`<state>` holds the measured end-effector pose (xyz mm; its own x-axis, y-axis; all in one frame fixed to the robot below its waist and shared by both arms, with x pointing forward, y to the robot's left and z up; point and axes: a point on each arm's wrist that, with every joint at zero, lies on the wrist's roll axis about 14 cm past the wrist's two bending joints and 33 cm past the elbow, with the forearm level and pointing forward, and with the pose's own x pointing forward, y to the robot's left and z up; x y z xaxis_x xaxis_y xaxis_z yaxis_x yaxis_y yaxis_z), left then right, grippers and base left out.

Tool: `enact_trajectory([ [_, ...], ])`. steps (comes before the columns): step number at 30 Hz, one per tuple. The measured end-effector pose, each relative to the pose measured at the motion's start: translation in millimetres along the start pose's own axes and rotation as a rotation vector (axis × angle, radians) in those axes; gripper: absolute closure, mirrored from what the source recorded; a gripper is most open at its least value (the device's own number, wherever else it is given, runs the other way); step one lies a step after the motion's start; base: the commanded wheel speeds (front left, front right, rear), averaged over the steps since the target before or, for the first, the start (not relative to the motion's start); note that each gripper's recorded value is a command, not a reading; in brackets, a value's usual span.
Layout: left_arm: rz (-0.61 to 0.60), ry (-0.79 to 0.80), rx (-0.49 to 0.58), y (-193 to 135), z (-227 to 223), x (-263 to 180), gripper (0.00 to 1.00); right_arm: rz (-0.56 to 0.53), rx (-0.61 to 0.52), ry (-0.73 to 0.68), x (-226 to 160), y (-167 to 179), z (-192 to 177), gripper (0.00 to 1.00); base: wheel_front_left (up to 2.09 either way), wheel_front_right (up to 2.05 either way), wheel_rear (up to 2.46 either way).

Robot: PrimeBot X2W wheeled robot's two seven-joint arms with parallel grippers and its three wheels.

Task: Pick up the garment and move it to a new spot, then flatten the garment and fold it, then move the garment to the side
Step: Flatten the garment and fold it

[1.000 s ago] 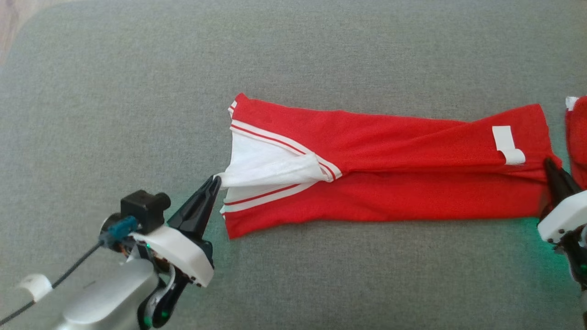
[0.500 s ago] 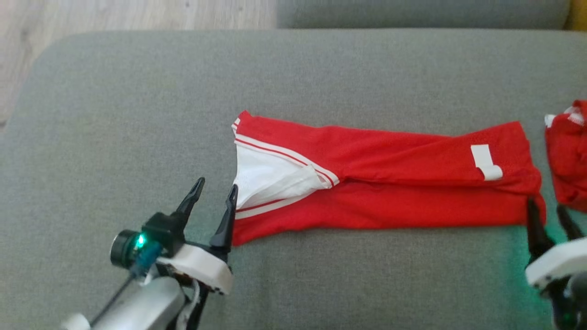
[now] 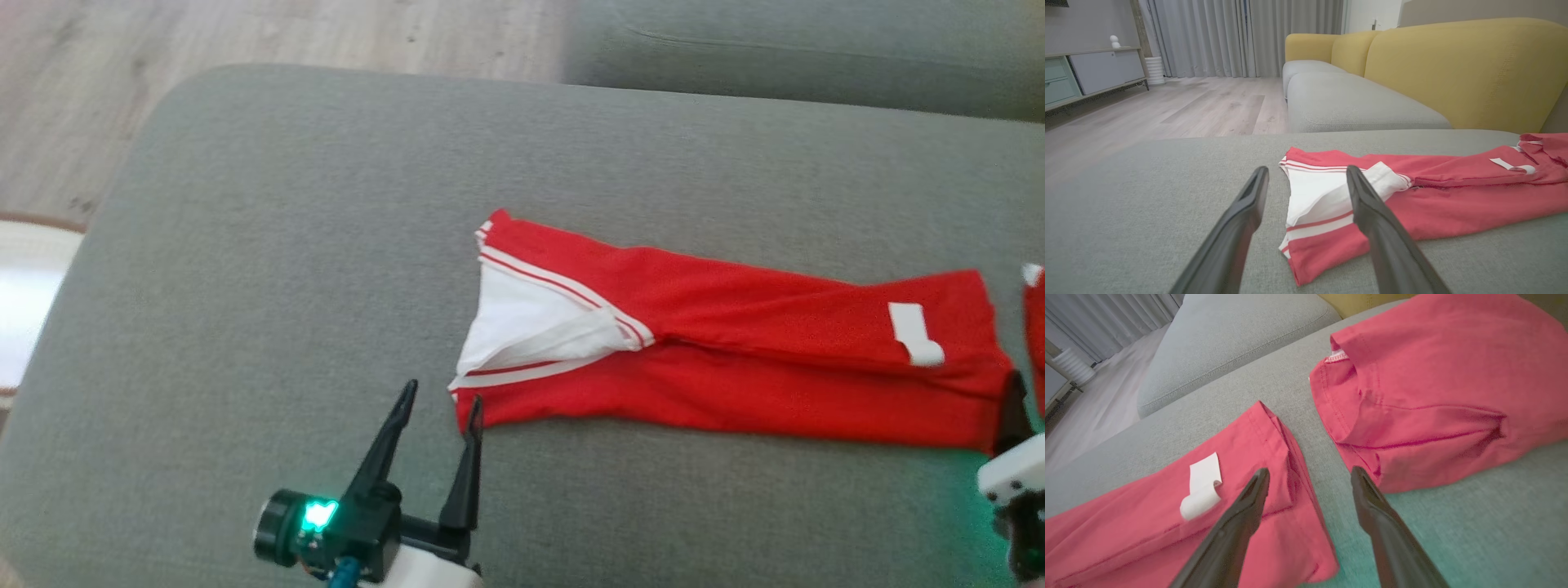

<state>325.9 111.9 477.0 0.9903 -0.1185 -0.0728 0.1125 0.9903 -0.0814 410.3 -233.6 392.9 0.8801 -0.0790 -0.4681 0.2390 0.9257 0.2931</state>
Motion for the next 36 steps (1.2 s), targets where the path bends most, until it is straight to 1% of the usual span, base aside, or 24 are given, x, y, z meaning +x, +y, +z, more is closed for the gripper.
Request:
enact_trajectory([
  [3,0.01,-0.002,-0.004,1,-1,-5,0.0,-0.023,-0.021,0.017,11,3,1,0.0,0.0,0.0,0.0],
  [5,0.017,-0.005,-0.006,3,-1,-7,0.0,-0.041,-0.016,0.052,15,1,-7,0.0,0.0,0.0,0.0],
  [7,0.017,-0.004,0.002,5,-3,-7,0.0,-0.054,-0.005,0.121,16,1,-26,0.0,0.0,0.0,0.0],
  [10,0.027,-0.012,0.007,10,-1,-6,0.0,-0.051,0.002,0.142,17,4,-31,0.0,0.0,0.0,0.0],
  [11,0.029,-0.013,0.01,11,-1,-5,0.0,-0.051,0.009,0.148,17,4,-32,0.02,0.0,0.0,0.0],
  [12,0.029,-0.013,0.01,11,-1,-5,0.0,-0.051,0.009,0.148,17,4,-32,0.18,0.0,0.0,0.0],
  [13,0.029,-0.014,0.007,11,-1,-4,0.0,-0.05,0.021,0.148,18,4,-32,0.52,0.0,0.0,0.0],
  [14,0.032,-0.018,0.006,11,0,-3,0.0,-0.049,0.031,0.154,18,4,-33,0.93,0.0,0.0,0.0],
  [15,0.028,-0.019,0.001,10,1,-2,0.0,-0.047,0.041,0.159,18,5,-33,1.0,0.0,0.0,0.0],
  [21,0.015,-0.022,0.003,9,0,2,0.0,-0.032,0.066,0.146,17,8,-28,1.0,0.0,0.0,0.0],
  [24,0.012,-0.019,0.0,8,-1,2,0.0,-0.032,0.078,0.097,15,6,-14,1.0,0.0,0.0,0.0],
  [29,0.0,-0.036,0.002,6,3,4,0.0,-0.019,0.143,0.026,9,2,12,1.0,0.0,0.0,0.0],
  [33,0.0,-0.043,0.005,7,4,-1,0.0,0.042,0.167,-0.03,-1,13,34,1.0,0.0,0.0,0.0],
  [36,-0.005,-0.042,0.005,5,2,-6,0.0,0.14,0.156,-0.063,-10,41,48,1.0,0.0,0.0,0.0],
])
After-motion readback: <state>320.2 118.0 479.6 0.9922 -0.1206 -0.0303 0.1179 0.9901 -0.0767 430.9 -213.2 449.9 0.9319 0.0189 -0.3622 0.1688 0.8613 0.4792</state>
